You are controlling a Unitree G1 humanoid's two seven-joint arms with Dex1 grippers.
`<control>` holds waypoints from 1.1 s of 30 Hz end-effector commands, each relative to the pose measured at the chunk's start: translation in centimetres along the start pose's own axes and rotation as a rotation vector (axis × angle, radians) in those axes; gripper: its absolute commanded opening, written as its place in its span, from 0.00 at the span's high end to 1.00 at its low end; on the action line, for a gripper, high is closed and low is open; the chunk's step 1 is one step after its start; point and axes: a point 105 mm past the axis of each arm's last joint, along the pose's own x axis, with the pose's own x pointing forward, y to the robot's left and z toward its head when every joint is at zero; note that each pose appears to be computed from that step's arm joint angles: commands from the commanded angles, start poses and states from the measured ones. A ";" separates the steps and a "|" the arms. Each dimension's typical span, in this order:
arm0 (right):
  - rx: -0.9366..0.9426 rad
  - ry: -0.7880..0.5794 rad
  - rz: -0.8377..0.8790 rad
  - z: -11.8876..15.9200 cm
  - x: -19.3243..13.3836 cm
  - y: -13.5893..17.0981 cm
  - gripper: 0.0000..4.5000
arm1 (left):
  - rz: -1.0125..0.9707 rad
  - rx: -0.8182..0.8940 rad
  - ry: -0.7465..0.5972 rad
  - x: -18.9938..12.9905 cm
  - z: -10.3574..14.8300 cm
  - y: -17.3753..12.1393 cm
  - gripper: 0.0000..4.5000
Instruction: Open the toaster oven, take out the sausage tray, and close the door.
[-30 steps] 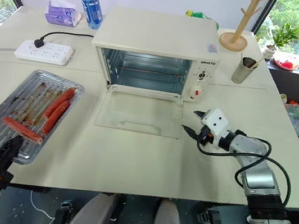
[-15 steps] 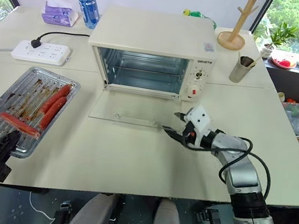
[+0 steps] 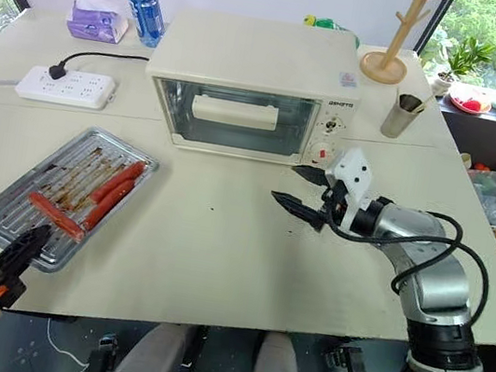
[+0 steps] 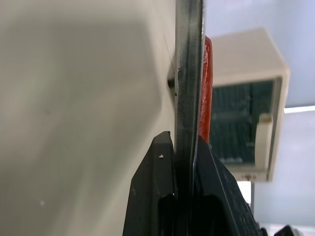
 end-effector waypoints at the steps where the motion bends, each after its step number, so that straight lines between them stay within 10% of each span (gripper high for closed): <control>1: -0.071 -0.008 0.042 1.1 -1.1 0.5 0.08 | -0.032 0.009 0.070 -0.7 -0.9 -0.8 1.00; 15: -0.124 0.101 0.181 0.6 -3.9 3.9 0.01 | -0.141 0.011 0.495 3.6 -5.1 -1.7 1.00; 33: -0.079 0.124 -0.052 0.3 -5.6 4.3 0.01 | -0.257 0.150 0.999 12.4 -8.0 -4.1 1.00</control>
